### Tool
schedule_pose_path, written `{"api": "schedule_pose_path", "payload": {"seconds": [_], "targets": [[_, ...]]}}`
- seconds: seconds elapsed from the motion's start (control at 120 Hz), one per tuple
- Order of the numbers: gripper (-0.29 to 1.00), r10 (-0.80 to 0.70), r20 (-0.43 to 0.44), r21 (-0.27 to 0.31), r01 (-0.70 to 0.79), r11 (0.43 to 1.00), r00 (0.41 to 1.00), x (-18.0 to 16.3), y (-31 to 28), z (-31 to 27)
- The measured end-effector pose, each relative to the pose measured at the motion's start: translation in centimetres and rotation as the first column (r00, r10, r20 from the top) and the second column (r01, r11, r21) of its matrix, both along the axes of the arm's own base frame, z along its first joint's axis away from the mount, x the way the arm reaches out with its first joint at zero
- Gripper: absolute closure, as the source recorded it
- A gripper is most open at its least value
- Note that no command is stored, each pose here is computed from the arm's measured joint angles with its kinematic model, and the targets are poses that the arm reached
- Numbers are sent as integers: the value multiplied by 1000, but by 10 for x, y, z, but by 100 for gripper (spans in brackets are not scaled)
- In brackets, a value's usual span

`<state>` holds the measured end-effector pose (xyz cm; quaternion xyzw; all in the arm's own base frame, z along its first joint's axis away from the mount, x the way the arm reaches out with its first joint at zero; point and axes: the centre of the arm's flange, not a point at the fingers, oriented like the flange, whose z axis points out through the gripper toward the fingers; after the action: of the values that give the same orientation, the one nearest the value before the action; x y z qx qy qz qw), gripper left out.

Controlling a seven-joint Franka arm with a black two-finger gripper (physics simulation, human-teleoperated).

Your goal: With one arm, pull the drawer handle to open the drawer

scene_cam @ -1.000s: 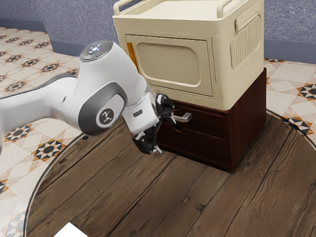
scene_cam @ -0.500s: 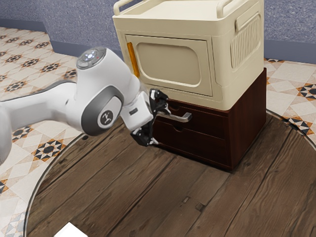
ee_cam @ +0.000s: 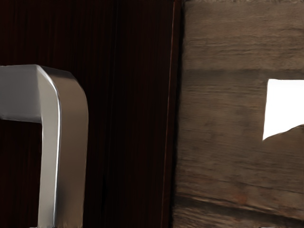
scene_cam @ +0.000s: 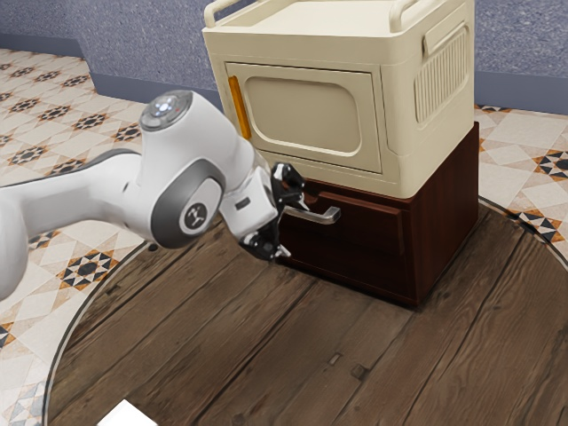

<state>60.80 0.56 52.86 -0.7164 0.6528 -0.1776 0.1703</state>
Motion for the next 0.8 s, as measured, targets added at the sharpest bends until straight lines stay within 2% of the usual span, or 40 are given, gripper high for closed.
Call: {"api": "schedule_pose_path", "payload": {"seconds": [0.4, 0.6, 0.8], "targets": [[47, -3, 16, 13, 2, 1000, 1000, -16, -2, 9], [56, -3, 30, 28, 3, 1000, 1000, -42, -7, 18], [55, 1, 27, 35, -2, 999, 1000, -62, -10, 14]]}}
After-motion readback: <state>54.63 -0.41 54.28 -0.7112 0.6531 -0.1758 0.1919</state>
